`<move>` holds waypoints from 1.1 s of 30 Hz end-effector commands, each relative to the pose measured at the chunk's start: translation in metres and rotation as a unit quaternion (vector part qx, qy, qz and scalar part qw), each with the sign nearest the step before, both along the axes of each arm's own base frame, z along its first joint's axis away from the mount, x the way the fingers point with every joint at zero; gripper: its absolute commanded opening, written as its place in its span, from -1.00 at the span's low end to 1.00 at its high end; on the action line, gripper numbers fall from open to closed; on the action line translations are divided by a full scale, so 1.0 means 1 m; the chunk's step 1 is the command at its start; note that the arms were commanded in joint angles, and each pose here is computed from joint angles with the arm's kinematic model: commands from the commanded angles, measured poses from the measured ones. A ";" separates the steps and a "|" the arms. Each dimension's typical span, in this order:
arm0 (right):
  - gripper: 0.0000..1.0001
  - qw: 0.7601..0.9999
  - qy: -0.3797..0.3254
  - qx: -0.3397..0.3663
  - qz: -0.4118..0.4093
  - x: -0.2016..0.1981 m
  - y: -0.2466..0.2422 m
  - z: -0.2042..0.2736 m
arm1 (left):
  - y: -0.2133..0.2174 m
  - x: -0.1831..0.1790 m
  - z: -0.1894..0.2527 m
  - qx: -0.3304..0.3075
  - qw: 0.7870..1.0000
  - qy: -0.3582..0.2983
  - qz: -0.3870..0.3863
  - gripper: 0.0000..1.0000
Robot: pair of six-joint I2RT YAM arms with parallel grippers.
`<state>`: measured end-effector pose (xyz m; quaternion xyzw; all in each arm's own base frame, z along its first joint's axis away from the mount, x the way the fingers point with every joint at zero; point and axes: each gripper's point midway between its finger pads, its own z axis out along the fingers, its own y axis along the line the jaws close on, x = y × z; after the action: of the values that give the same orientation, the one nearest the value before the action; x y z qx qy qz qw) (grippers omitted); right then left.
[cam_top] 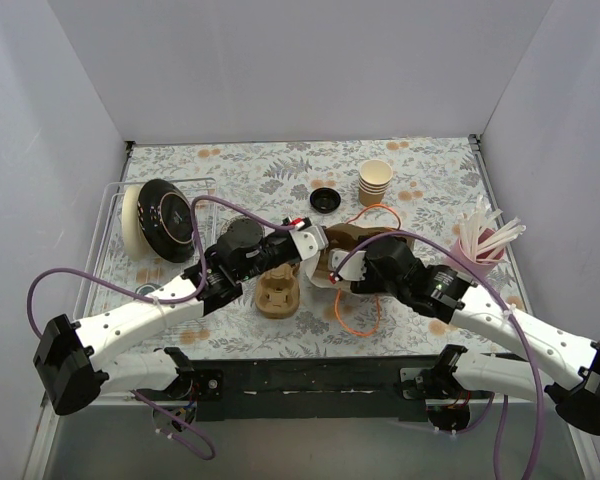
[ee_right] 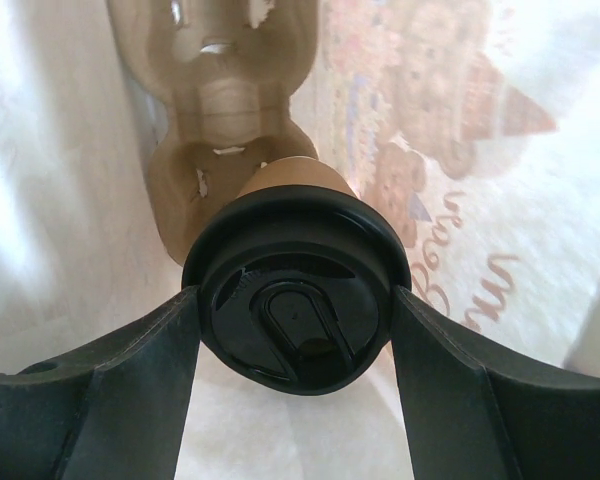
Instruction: Pack the takeout coffee
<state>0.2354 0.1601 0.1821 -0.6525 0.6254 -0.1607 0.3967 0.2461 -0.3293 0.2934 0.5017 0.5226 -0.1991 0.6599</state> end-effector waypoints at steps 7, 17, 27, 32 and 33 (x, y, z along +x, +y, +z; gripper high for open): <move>-0.10 1.000 -0.010 0.020 -0.015 0.006 -0.005 -0.010 | 0.002 -0.008 0.002 0.001 0.999 -0.036 0.000 -1.00; -0.11 1.000 -0.026 0.009 -0.010 0.016 -0.001 -0.013 | 0.001 -0.018 0.002 0.003 0.999 -0.038 -0.014 -1.00; -0.11 0.999 -0.041 -0.004 -0.004 0.026 0.001 -0.009 | 0.001 -0.029 0.004 -0.003 0.999 -0.034 -0.029 -1.00; -0.10 1.000 -0.018 -0.008 0.017 0.021 0.000 -0.016 | 0.000 -0.033 0.005 -0.002 0.999 -0.032 -0.039 -1.00; -0.10 1.000 -0.019 -0.009 0.018 0.021 -0.001 -0.015 | 0.001 -0.033 0.005 -0.002 0.999 -0.031 -0.039 -1.00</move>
<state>0.2538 0.1545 0.1551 -0.6587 0.6178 -0.1797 0.3901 0.2228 -0.3312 0.2830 0.5282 0.4977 -0.1976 0.6589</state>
